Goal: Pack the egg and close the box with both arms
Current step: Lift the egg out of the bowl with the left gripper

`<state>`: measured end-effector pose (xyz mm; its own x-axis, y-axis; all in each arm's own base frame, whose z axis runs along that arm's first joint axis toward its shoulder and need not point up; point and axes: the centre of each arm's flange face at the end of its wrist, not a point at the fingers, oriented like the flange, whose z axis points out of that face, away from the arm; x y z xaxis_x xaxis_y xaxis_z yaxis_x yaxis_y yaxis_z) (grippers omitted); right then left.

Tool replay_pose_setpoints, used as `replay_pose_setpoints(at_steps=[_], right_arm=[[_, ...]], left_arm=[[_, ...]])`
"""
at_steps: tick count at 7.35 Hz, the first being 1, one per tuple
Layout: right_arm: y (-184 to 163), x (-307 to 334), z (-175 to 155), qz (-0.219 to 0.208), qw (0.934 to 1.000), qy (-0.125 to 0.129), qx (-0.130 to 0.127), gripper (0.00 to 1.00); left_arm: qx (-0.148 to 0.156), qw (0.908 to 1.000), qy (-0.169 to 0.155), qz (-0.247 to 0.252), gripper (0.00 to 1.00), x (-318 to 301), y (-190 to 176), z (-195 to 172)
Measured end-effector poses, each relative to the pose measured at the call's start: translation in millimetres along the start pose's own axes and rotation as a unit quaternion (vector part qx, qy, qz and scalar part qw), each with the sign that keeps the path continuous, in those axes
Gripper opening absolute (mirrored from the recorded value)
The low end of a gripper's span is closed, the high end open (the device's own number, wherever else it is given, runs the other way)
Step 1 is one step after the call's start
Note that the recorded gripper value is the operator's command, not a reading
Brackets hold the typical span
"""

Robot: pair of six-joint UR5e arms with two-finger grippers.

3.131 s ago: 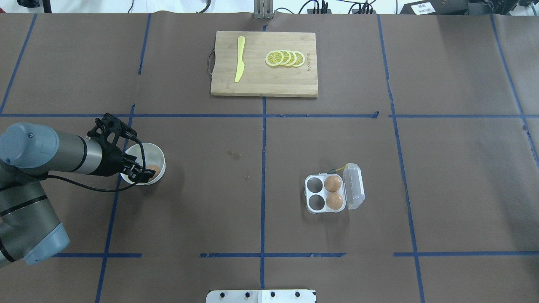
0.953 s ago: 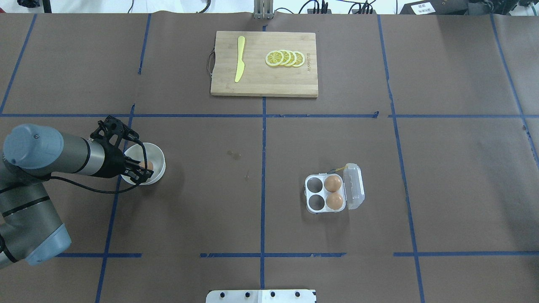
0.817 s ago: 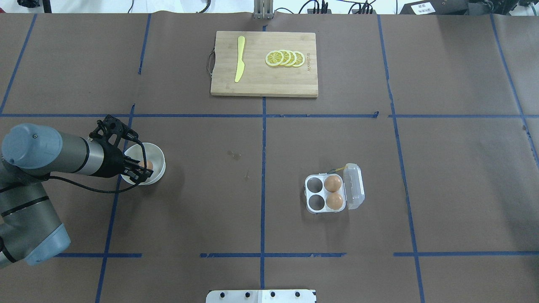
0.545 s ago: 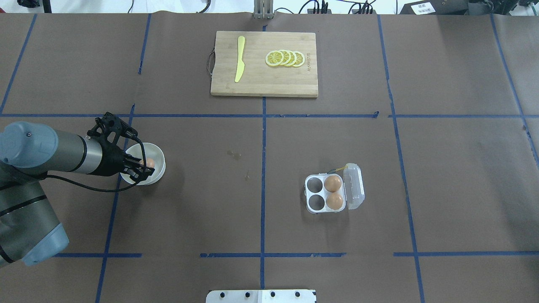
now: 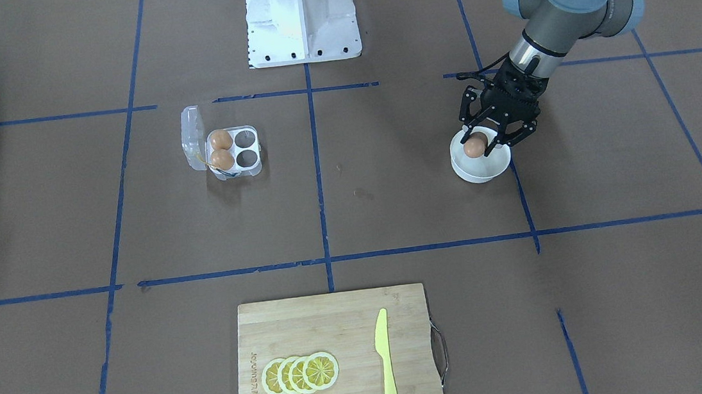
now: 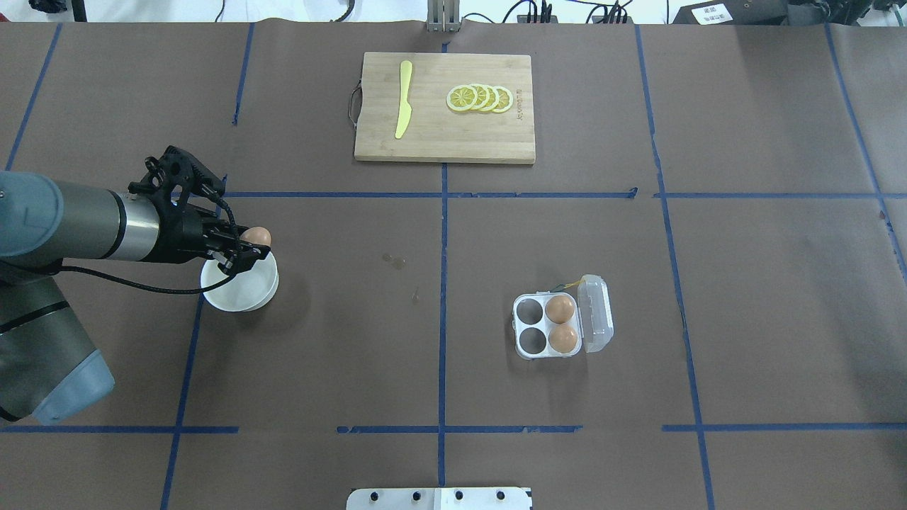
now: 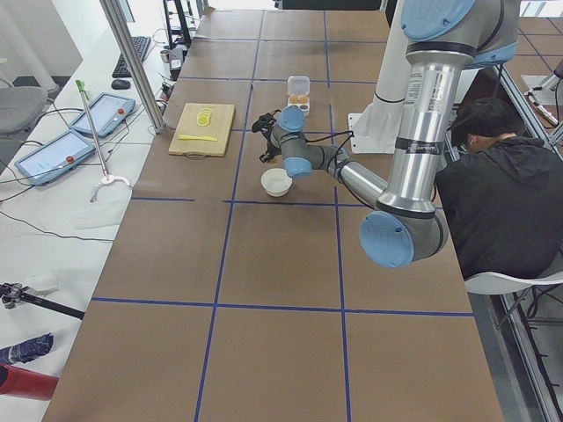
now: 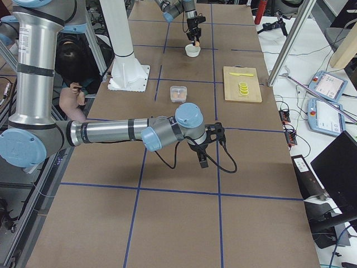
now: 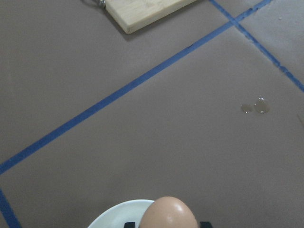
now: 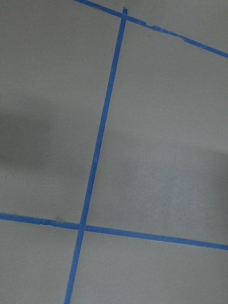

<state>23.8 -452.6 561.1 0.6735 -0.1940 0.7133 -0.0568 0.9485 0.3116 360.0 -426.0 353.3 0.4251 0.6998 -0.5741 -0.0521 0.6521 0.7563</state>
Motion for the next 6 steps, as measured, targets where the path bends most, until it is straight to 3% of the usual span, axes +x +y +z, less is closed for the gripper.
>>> replay_pose_setpoints(at_steps=[2,3,6], right_arm=[[1,0,0,0.000,1.0000,0.000,0.000,1.00],[1,0,0,0.000,1.0000,0.000,0.000,1.00],[3,0,0,0.001,1.0000,0.000,-0.001,1.00]], left_arm=[[0.076,0.9943,0.040,0.064,0.01,18,-22,-15],[0.107,0.9896,0.059,0.076,0.01,29,-35,-19],[0.173,0.9785,0.091,0.065,0.03,73,-92,-2]])
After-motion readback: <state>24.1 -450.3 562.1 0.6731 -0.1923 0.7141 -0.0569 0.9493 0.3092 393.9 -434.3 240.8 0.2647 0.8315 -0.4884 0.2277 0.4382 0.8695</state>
